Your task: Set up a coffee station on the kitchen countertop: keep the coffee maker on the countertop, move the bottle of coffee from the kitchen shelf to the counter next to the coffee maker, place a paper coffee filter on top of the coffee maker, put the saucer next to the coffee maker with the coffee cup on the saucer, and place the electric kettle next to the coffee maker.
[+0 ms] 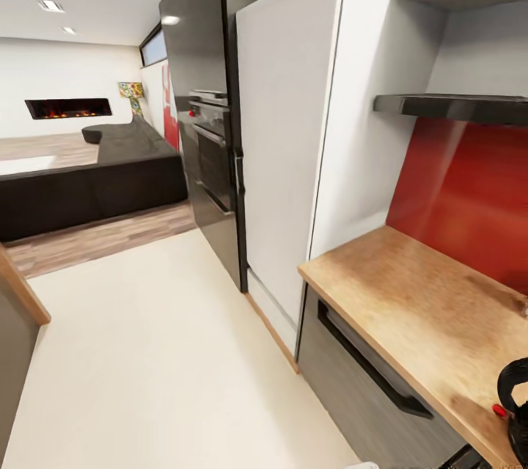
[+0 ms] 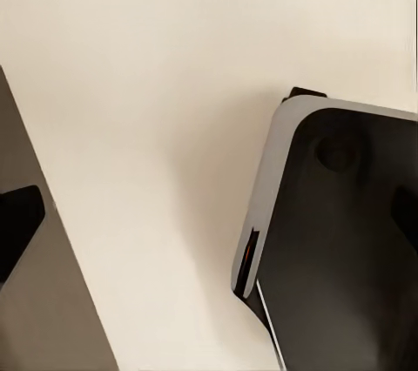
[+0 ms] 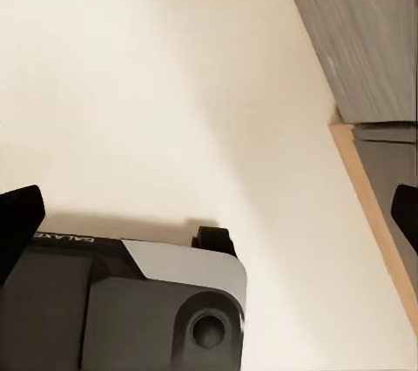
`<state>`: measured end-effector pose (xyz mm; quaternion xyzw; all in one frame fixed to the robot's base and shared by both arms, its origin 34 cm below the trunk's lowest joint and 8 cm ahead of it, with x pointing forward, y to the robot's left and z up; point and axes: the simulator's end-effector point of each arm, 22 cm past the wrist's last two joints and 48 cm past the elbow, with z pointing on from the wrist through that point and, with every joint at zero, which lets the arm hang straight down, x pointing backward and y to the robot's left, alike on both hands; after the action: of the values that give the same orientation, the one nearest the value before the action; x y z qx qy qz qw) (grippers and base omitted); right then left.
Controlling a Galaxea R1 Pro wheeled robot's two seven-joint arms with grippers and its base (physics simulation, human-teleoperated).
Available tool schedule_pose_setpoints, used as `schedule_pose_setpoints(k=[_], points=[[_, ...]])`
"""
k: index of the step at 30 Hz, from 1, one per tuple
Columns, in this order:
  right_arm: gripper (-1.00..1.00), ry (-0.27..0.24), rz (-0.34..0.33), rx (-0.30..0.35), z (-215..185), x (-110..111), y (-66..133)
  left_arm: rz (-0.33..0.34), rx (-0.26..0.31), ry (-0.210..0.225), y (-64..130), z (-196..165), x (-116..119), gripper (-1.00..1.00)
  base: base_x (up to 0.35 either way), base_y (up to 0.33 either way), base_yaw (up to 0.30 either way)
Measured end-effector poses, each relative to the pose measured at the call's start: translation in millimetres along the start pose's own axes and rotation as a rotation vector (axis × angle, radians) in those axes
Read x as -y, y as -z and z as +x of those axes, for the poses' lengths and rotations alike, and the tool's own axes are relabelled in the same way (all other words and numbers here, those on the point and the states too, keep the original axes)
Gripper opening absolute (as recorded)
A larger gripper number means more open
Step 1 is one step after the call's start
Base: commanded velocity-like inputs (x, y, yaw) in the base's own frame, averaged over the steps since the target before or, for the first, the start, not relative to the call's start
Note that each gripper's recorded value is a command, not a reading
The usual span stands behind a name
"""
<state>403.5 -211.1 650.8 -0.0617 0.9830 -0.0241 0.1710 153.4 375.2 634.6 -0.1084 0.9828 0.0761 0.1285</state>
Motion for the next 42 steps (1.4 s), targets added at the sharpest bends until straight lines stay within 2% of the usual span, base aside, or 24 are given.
schedule_pose_setpoints(k=[42], points=[[1.0, 0.0, 0.002, -0.001, 0.2, 1.3, -0.2, -0.001, 0.0, 0.0, 0.1, 0.3, -0.4, 1.0, 0.003, 0.002, -0.267]])
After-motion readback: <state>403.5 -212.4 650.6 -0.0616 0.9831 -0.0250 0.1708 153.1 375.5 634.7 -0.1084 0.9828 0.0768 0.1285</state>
